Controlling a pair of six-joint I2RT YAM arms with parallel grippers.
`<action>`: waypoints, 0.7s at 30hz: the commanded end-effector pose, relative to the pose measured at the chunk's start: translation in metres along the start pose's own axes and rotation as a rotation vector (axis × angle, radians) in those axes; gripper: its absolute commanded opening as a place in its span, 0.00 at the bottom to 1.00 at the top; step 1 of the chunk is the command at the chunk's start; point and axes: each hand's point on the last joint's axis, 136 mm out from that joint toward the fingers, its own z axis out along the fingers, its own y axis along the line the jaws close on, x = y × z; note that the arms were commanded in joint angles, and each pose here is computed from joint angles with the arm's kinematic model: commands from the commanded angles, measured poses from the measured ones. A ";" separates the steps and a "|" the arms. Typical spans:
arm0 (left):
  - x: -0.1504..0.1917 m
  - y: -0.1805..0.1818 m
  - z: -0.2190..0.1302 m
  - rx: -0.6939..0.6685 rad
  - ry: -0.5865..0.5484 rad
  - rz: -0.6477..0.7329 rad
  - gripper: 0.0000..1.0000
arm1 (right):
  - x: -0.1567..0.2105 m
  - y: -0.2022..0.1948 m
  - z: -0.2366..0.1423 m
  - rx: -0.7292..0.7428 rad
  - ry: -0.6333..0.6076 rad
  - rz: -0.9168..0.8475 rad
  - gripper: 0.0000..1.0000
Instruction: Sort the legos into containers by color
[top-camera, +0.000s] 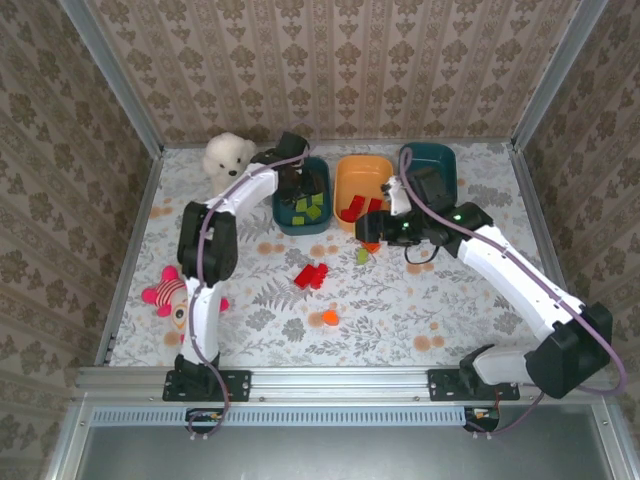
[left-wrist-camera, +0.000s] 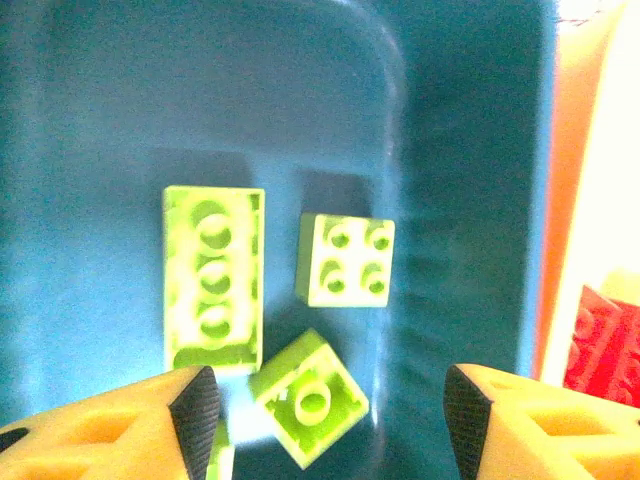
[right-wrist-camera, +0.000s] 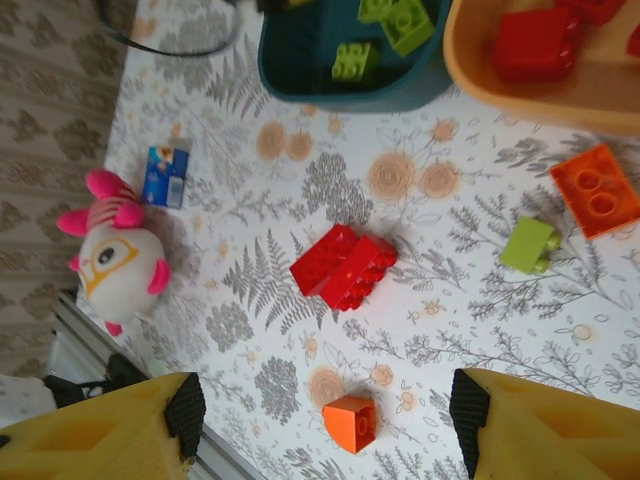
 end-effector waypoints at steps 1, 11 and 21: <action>-0.021 -0.010 -0.070 0.045 -0.169 -0.007 0.65 | 0.011 -0.006 0.022 0.117 0.057 -0.008 0.67; 0.085 0.033 -0.148 0.158 -0.210 0.063 0.69 | 0.050 -0.008 0.100 0.310 0.185 0.314 0.59; 0.177 0.093 -0.219 0.226 -0.292 0.072 0.95 | 0.071 -0.007 0.159 0.462 0.178 0.587 0.63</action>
